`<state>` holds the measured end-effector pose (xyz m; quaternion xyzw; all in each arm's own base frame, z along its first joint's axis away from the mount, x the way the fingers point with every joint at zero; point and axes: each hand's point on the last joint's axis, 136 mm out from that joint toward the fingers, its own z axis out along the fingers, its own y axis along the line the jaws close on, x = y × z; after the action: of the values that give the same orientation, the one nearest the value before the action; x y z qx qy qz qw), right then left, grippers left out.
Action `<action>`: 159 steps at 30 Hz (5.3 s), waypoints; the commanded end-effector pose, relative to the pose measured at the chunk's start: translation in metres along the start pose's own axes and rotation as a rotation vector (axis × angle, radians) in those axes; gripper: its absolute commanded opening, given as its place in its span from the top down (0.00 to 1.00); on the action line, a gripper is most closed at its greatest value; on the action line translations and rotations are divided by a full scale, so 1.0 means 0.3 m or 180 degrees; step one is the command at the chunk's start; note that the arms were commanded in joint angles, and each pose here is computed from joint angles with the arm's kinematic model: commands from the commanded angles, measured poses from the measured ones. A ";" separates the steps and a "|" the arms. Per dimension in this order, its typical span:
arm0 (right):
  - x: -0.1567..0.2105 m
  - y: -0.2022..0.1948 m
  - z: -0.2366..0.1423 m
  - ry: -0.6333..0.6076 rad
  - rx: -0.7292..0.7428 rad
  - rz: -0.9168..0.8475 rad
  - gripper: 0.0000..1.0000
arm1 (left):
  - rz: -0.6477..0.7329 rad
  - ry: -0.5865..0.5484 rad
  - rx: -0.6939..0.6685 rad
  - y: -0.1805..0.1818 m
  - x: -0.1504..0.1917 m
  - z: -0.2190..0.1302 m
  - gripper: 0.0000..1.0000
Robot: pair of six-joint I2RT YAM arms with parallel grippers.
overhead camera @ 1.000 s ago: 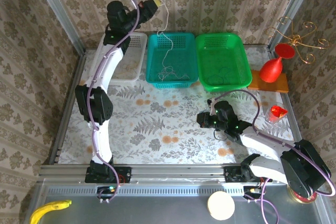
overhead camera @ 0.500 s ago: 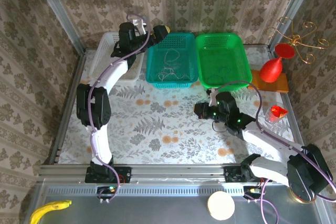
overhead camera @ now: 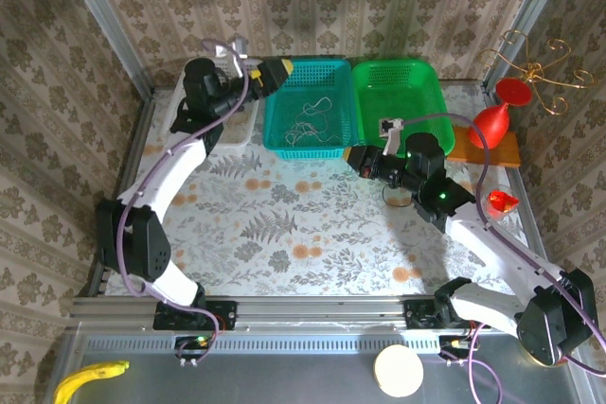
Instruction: Untangle the cables
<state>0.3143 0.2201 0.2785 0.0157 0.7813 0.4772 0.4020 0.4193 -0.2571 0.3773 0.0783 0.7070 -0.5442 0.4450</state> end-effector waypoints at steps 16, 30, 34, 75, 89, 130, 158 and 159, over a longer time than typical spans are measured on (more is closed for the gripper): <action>-0.035 -0.002 0.030 -0.0061 -0.0379 0.0635 1.00 | -0.0324 0.0660 0.0530 -0.137 0.663 -0.006 0.24; -0.007 -0.056 0.040 -0.0065 -0.0257 0.0781 1.00 | -0.0296 0.0652 0.0704 -0.164 0.749 0.080 0.54; -0.001 -0.062 0.040 -0.0057 -0.0243 0.0786 1.00 | -0.0326 0.0630 0.0761 -0.171 0.744 0.091 0.49; 0.081 0.216 0.010 0.1133 -0.1794 -0.0578 1.00 | -0.0457 0.0265 0.1437 -0.306 0.449 -0.129 0.33; 0.088 0.215 0.023 0.1126 -0.1797 -0.0577 1.00 | -0.0470 0.0338 0.1375 -0.312 0.514 -0.129 0.38; 0.028 0.313 0.012 0.0968 -0.2076 -0.0611 1.00 | -0.0658 0.0197 0.1629 -0.330 0.504 -0.137 0.33; 0.050 0.272 0.010 0.0960 -0.1929 -0.0605 1.00 | -0.0586 0.0110 0.1727 -0.379 0.475 -0.148 1.00; 0.052 0.271 0.010 0.0962 -0.1925 -0.0600 1.00 | -0.0583 0.0114 0.1727 -0.378 0.476 -0.147 1.00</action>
<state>0.2787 0.2765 0.3299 -0.2462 0.6524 0.6510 0.2999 0.2497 -0.3227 0.3401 0.1266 0.5699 -0.7441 0.3247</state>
